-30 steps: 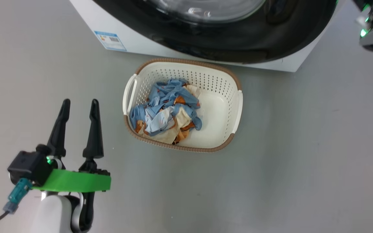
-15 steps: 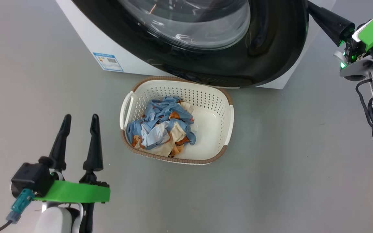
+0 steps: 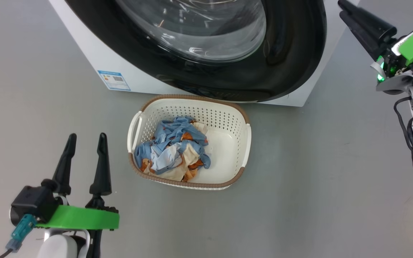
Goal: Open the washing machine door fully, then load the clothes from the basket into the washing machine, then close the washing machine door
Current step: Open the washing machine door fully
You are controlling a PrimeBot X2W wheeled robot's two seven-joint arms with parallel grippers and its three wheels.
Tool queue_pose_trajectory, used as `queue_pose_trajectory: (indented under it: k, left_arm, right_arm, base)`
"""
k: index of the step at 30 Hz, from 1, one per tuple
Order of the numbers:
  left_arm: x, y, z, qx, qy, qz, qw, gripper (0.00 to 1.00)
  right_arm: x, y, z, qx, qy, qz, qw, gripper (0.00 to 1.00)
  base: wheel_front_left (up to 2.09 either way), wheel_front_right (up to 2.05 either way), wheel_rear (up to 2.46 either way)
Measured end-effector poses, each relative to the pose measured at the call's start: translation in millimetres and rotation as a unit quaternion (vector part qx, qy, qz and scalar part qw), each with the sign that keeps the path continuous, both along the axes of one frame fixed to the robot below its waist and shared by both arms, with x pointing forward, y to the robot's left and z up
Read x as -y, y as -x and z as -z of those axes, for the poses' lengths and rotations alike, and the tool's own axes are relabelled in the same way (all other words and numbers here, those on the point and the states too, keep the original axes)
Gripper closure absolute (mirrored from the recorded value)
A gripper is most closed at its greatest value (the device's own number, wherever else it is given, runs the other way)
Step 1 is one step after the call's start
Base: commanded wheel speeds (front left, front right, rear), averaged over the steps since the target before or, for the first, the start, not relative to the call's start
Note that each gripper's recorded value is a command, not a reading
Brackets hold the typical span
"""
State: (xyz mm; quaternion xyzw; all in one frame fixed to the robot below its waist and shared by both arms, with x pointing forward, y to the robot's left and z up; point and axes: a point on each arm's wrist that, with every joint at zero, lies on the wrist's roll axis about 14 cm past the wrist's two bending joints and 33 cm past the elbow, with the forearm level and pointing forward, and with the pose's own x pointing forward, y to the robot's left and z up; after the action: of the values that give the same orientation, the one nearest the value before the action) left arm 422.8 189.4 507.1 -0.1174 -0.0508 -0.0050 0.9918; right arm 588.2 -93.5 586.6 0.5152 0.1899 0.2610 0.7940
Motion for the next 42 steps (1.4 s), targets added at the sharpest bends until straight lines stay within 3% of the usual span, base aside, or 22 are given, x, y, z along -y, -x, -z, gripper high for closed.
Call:
queue_pose_trajectory:
  k: [9, 17, 22, 26, 29, 33, 42]
  left_arm:
    - [7.5, -5.0, -1.9, 0.005, -0.001, 0.010, 1.000, 0.00]
    - [16.8, -6.2, 1.5, 0.002, -0.001, 0.025, 1.000, 0.00]
    - [20.1, -7.1, 0.7, 0.003, -0.004, 0.030, 1.000, 0.00]
    - [21.3, -7.2, 0.4, 0.004, -0.004, 0.032, 0.999, 0.00]
    - [21.8, -7.3, 0.4, 0.004, -0.004, 0.032, 0.999, 0.00]
    - [22.6, -7.5, 0.5, 0.004, -0.004, 0.034, 0.999, 0.00]
    - [26.3, -10.2, 6.7, -0.003, -0.011, 0.039, 0.999, 0.00]
  right_arm:
    - [15.7, 25.9, -4.5, 0.051, 0.028, 0.014, 0.998, 0.00]
    - [31.2, 51.6, 1.0, 0.104, 0.099, 0.044, 0.989, 0.00]
    - [51.4, 62.4, 4.1, 0.163, 0.190, 0.089, 0.964, 0.00]
    - [52.3, 74.4, 6.4, 0.205, 0.226, 0.110, 0.946, 0.00]
    - [55.4, 83.9, 11.8, 0.243, 0.281, 0.117, 0.921, 0.00]
    - [64.2, 93.7, 22.4, 0.268, 0.313, 0.140, 0.900, 0.00]
    - [73.1, 108.5, 48.6, 0.283, 0.349, 0.169, 0.877, 0.00]
  base:
    - [0.00, 0.00, 0.00]
    - [0.00, 0.00, 0.00]
    - [0.00, 0.00, 0.00]
    - [0.00, 0.00, 0.00]
    - [0.00, 0.00, 0.00]
    - [0.00, 0.00, 0.00]
    - [0.00, 0.00, 0.00]
